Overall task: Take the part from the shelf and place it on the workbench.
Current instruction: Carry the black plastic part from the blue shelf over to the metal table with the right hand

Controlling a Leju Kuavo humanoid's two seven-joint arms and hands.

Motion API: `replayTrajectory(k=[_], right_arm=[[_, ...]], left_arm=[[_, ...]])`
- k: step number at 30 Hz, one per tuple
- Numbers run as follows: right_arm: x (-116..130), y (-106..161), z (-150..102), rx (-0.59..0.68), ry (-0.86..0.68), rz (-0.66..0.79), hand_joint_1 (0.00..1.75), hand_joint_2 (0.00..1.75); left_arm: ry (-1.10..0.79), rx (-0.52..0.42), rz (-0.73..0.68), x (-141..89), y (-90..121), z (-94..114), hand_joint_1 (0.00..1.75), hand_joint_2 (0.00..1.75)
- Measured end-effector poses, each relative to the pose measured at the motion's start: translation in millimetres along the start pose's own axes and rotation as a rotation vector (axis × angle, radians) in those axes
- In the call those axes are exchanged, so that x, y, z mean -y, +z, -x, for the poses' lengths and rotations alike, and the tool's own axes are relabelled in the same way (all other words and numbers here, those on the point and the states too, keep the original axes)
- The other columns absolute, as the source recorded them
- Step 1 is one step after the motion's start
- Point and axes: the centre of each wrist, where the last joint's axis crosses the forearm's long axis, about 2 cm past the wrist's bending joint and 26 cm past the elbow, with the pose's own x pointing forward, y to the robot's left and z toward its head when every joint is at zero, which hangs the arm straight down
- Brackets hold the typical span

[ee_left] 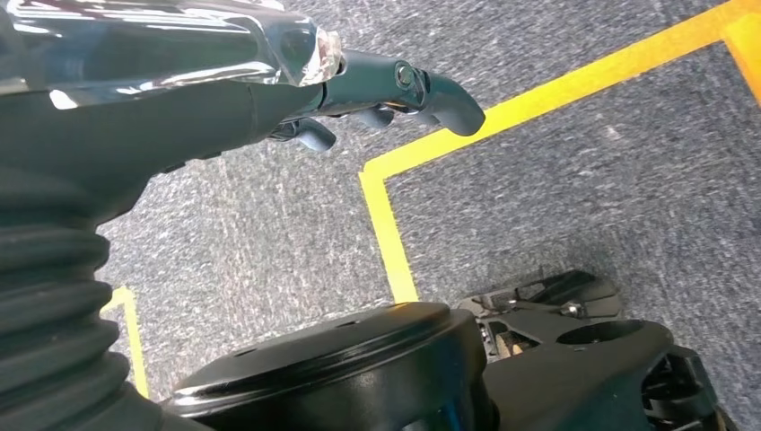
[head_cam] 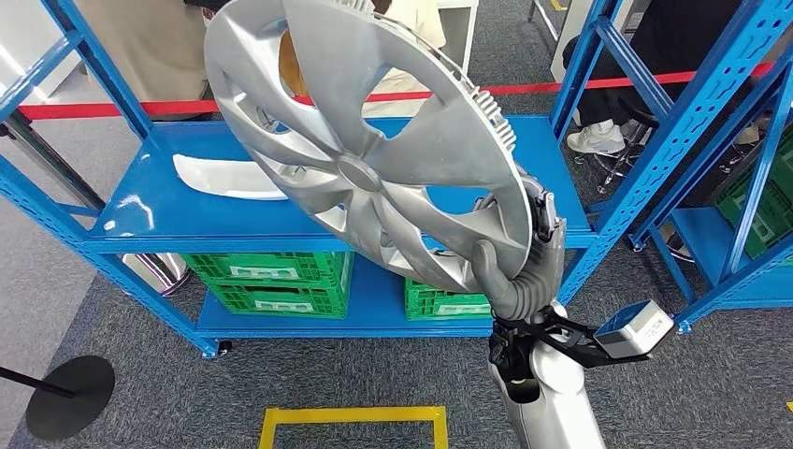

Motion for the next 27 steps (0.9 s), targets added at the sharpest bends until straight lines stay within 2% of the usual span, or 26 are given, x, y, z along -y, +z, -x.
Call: replayTrajectory(k=[6,19,27], right_arm=[[-2,1,1,-0.003,-0.012,0.001,1.75,1.75],[-1,9,0,-0.017,-0.011,0.012,1.75,1.75],[2,16,-7,-0.019,0.061,0.051,1.75,1.75]], left_arm=[[0.004,0.006,-0.007,-3,-2,-5,0.00,1.75],[-0.003,-0.024,0.007,4,3,5,0.00,1.75],[-0.020,-0.011,0.021,1,0,-3,0.00,1.75]])
